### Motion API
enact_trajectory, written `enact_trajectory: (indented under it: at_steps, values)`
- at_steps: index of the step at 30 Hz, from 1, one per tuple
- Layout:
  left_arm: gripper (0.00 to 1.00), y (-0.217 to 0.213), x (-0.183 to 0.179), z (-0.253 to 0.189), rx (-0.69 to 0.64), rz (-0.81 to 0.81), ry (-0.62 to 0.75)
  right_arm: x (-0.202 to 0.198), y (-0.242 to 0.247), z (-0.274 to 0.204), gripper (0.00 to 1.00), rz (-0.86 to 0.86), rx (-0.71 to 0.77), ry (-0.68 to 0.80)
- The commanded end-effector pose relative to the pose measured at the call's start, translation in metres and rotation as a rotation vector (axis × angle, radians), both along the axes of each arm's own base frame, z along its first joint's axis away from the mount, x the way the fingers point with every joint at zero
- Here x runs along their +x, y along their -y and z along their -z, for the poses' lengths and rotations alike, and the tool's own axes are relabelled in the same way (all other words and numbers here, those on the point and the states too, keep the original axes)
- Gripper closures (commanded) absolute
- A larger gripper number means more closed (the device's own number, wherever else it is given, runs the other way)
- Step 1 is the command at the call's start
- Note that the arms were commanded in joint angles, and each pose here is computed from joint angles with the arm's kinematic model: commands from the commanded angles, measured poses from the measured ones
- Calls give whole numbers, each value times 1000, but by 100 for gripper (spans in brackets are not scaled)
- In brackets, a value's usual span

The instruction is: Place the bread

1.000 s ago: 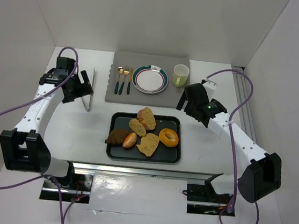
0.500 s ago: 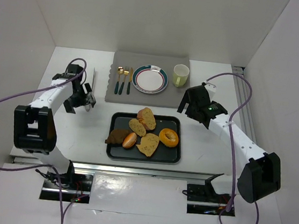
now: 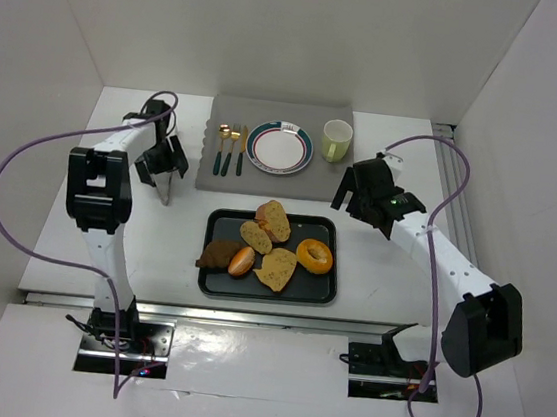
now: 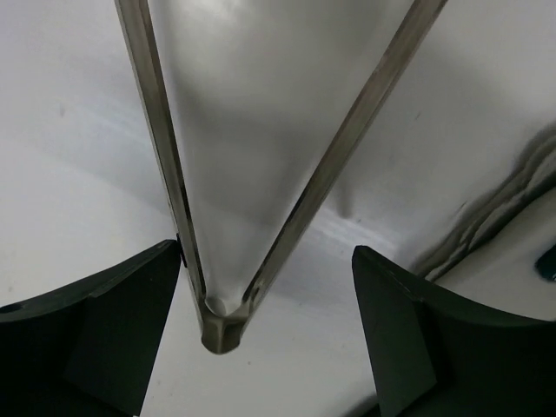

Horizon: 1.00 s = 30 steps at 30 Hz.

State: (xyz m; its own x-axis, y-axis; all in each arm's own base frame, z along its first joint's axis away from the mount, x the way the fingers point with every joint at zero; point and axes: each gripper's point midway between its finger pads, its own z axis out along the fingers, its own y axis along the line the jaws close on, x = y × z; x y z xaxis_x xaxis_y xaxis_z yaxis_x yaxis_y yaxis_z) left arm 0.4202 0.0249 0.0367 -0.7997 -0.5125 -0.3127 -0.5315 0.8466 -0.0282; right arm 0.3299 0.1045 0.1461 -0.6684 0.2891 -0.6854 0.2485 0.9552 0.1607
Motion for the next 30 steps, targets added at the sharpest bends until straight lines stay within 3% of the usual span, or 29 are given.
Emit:
enact_trajectory:
  at_steps: [1,9,13,15,16,18,23,24,30]
  values:
    - [8,-9,27,7,8,9,11,10,-2,-11,0,-3,26,44]
    - [17,-26,49,23,-11,-4,1,9,2,-9,0,12,29,37]
    - [29,-30,58,22,-15,2,40,9,2,-12,0,12,33,45]
    - [77,-27,64,7,-27,20,80,9,1,-12,0,19,39,46]
    - [77,-27,63,7,-23,31,79,7,2,-11,0,19,36,37]
    - [88,-23,68,-23,-36,54,143,6,2,-15,0,19,40,47]
    - [85,0,47,-102,34,150,264,4,0,-24,0,6,63,68]
    - [84,11,35,-136,39,191,326,4,0,-22,0,6,64,68]
    - [75,120,-52,-166,-45,523,349,3,0,-28,0,6,71,87]
